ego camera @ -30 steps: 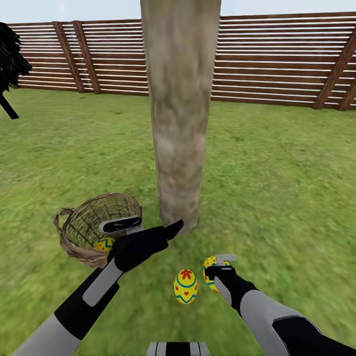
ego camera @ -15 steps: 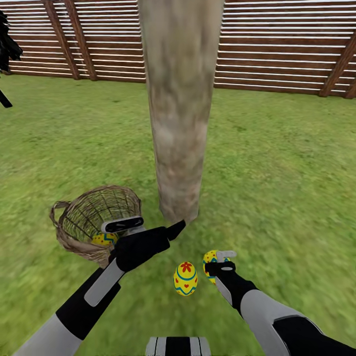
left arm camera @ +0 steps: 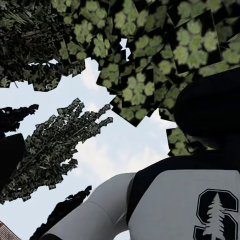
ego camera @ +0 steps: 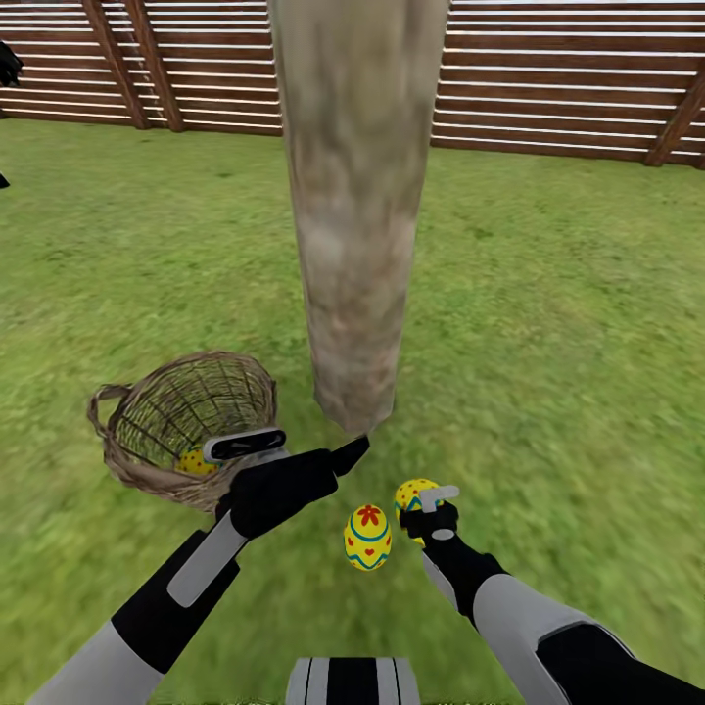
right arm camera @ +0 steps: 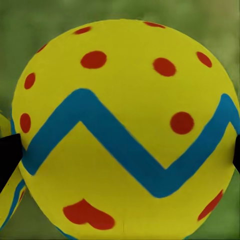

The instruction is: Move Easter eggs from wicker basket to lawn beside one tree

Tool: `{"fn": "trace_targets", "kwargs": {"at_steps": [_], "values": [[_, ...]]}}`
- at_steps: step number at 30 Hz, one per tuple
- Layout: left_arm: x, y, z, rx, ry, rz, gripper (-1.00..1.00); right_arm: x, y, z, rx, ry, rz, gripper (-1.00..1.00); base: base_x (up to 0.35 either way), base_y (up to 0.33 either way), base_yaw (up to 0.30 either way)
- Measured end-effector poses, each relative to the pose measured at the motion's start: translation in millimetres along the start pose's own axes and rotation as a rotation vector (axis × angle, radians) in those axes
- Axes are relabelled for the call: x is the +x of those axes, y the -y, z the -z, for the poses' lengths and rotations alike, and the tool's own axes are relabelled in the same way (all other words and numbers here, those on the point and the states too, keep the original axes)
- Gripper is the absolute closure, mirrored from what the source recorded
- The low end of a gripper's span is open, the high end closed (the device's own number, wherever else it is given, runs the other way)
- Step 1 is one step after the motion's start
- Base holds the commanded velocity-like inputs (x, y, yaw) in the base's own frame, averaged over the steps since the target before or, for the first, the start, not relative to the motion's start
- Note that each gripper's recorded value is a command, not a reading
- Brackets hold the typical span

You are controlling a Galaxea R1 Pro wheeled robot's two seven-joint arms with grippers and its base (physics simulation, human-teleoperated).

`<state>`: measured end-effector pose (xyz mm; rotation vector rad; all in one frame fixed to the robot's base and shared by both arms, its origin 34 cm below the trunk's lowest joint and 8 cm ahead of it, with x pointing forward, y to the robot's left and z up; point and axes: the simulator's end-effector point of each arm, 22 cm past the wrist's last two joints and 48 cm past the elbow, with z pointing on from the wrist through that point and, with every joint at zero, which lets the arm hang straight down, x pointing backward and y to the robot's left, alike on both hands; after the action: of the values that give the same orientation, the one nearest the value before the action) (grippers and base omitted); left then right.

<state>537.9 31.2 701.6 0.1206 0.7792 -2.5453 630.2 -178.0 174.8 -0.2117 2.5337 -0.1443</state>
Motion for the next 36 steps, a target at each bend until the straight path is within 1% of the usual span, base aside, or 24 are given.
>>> {"fn": "trace_targets", "kwargs": {"at_steps": [8,25,27,31,36], "values": [[-2.2,-11.3,13.2,-0.015,0.024,0.018,-1.0,20.9,-6.0,-8.9,-0.013,-0.04,0.0,1.0,0.0,0.0,0.0],[-5.1,-34.3,41.2,-0.044,0.075,0.055,-1.0,56.7,-9.8,-27.1,-0.012,-0.09,0.002,1.0,0.0,0.0,0.0],[-5.1,-36.7,42.8,-0.042,0.083,0.06,-1.0,56.3,-11.5,-29.1,-0.015,-0.086,0.015,1.0,0.0,0.0,0.0],[-4.9,-42.8,47.0,-0.043,0.098,0.07,-1.0,50.1,-12.2,-34.7,-0.015,-0.069,0.005,1.0,0.0,0.0,0.0],[-5.5,-43.4,48.4,-0.046,0.103,0.058,-1.0,49.0,-12.2,-34.9,-0.015,-0.067,0.001,1.0,0.0,0.0,0.0]]}}
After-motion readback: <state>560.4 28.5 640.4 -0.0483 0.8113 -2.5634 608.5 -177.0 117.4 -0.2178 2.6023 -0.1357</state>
